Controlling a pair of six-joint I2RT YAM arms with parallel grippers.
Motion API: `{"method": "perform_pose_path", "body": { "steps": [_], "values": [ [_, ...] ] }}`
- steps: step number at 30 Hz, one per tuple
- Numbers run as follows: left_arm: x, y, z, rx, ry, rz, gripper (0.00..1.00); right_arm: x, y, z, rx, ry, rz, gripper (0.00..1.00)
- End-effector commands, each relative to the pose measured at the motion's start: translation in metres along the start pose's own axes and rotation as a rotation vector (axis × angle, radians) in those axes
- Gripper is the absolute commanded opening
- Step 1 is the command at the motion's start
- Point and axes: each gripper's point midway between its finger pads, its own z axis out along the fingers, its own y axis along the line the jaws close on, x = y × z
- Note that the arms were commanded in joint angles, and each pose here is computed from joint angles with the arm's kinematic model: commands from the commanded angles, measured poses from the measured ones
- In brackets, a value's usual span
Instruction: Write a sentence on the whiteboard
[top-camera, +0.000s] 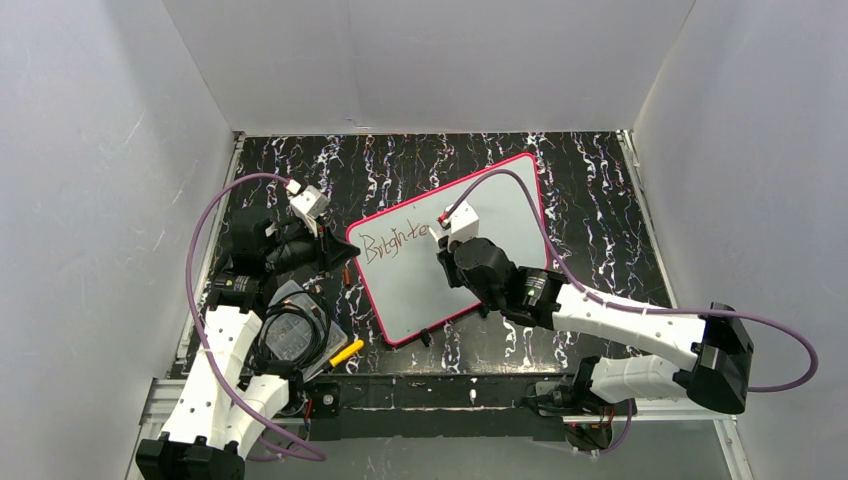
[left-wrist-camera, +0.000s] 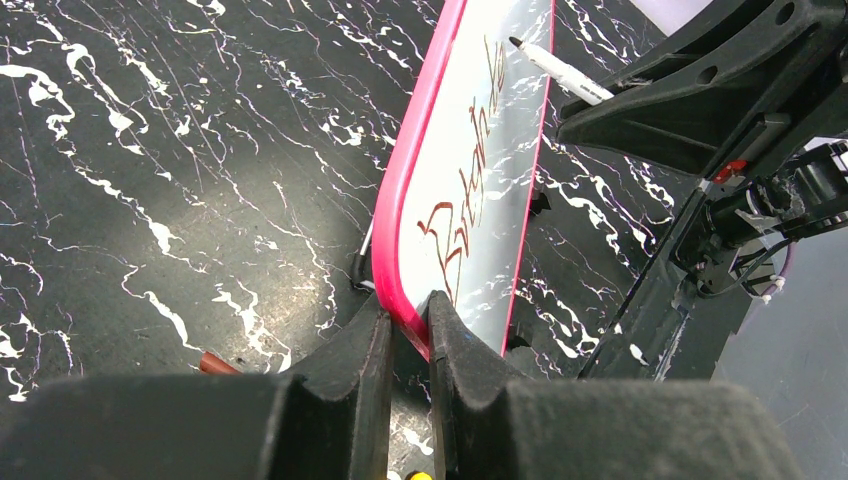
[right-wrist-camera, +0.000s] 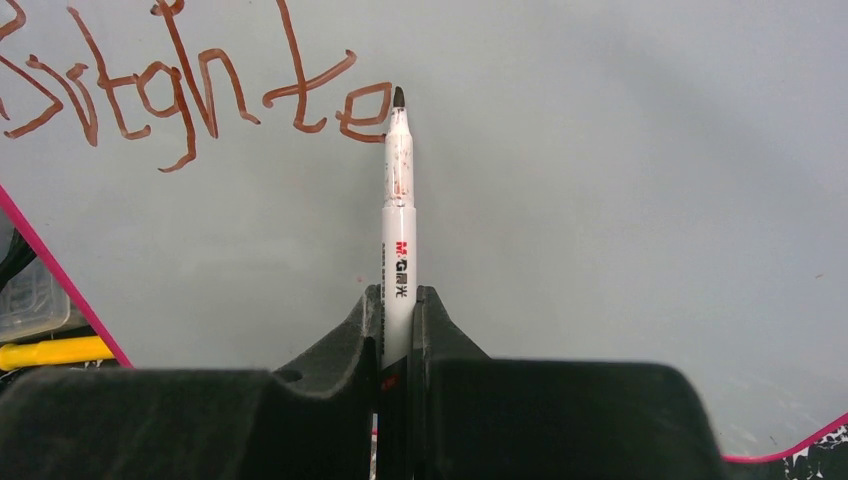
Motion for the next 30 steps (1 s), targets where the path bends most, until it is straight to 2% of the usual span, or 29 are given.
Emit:
{"method": "perform_pose_path", "body": {
  "steps": [1, 18, 30],
  "values": [
    [0.013, 0.003, 0.000, -0.005, 0.041, 0.051, 0.00, -0.040, 0.003, 0.002, 0.009, -0.096, 0.010, 0.01],
    [0.013, 0.002, -0.001, -0.006, 0.036, 0.053, 0.00, -0.018, -0.015, 0.009, 0.088, -0.021, 0.020, 0.01],
    [0.012, 0.001, -0.002, -0.004, 0.033, 0.057, 0.00, 0.009, -0.011, 0.008, 0.048, 0.048, 0.028, 0.01]
  ]
}}
